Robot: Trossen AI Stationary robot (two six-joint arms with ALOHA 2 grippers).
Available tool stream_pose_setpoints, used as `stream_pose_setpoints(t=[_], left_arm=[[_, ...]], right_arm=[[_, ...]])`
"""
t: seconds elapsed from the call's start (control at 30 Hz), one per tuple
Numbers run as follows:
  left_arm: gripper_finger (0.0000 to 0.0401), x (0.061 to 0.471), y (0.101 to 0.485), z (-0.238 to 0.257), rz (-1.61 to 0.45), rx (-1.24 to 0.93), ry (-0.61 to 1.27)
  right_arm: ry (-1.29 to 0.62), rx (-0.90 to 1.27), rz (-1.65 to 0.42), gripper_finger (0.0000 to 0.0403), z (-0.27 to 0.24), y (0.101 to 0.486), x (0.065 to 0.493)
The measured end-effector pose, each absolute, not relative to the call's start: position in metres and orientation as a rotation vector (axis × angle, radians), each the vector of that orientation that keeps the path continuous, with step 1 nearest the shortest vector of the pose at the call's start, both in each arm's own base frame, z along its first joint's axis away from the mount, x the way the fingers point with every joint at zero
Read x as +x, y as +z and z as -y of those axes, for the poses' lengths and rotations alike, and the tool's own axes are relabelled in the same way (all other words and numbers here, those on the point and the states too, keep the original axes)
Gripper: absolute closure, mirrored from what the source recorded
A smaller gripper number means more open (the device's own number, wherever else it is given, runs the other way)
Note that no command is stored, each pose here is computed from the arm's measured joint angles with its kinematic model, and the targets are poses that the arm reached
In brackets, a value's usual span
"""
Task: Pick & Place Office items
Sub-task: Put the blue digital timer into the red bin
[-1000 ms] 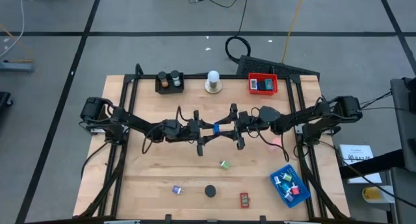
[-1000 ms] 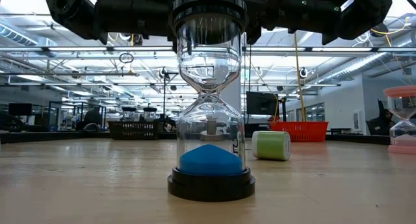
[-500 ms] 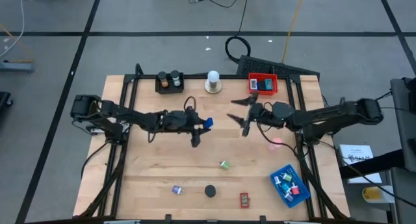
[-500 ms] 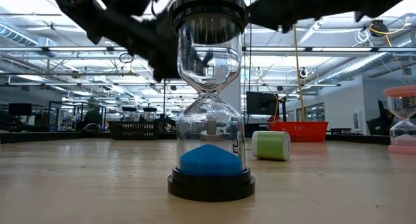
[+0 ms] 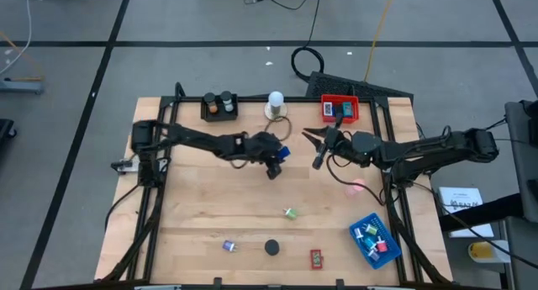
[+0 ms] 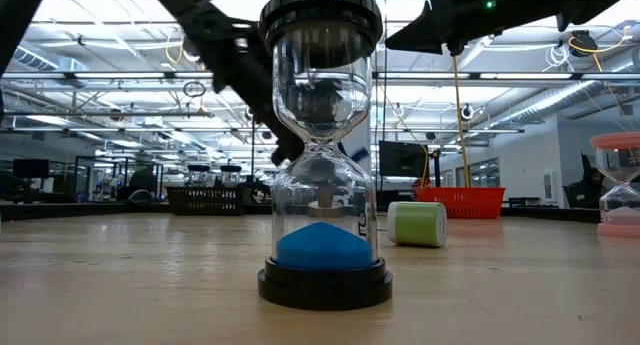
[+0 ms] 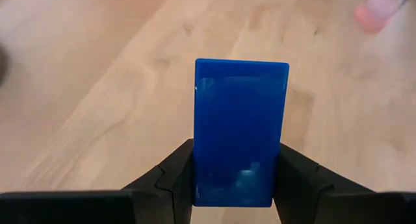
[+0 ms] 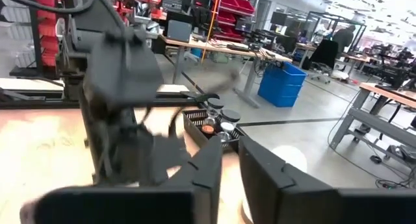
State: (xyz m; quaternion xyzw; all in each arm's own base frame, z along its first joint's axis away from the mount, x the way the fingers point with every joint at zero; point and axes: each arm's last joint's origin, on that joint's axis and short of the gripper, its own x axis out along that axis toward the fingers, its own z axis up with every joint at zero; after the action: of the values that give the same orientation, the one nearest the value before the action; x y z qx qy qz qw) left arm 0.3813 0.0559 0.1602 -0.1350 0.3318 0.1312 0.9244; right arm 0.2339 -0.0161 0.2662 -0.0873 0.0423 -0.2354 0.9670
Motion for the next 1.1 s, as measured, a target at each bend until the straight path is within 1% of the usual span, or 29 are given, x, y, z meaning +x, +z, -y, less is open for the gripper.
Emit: stream_pose_setpoints(t=[0.1,0.2,0.43,0.6,0.67,0.8,0.9,1.0,1.07,1.1], left_arm=[[0.0242,0.4,0.151,-0.055,-0.762,-0.228,0.25],[0.0242,0.412,0.141,-0.051,-0.829,-0.154,0.21],[0.0242,0.417,0.129,-0.042,-0.905,0.034,0.103],[0.0242,0.415,0.127,-0.041,-0.936,0.063,0.086],[0.0228,0.414,0.127,-0.041,-0.944,0.061,0.087],[0.0175,0.413,0.126,-0.041,-0.961,0.053,0.099],[0.0152,0.411,0.126,-0.039,-0.984,0.061,0.098],[0.015,0.403,0.135,-0.034,-1.04,0.112,0.102],[0.0162,0.393,0.144,-0.028,-1.085,0.17,0.126],[0.0172,0.388,0.15,-0.025,-1.072,0.188,0.135]], right_arm=[[-0.476,-0.177,-0.087,0.038,0.016,0.266,0.234],[-0.476,-0.177,-0.087,0.0389,0.016,0.266,0.234],[-0.473,-0.18,-0.089,0.0386,0.016,0.266,0.234],[-0.473,-0.18,-0.088,0.0379,0.016,0.266,0.234],[-0.473,-0.179,-0.088,0.0379,0.016,0.266,0.234],[-0.473,-0.178,-0.087,0.0378,0.016,0.266,0.234],[-0.473,-0.177,-0.087,0.0378,0.016,0.266,0.234],[-0.478,-0.163,-0.087,0.0378,0.016,0.266,0.234],[-0.481,-0.136,-0.096,0.0375,0.016,0.264,0.234],[-0.481,-0.126,-0.105,0.0373,0.016,0.264,0.233]])
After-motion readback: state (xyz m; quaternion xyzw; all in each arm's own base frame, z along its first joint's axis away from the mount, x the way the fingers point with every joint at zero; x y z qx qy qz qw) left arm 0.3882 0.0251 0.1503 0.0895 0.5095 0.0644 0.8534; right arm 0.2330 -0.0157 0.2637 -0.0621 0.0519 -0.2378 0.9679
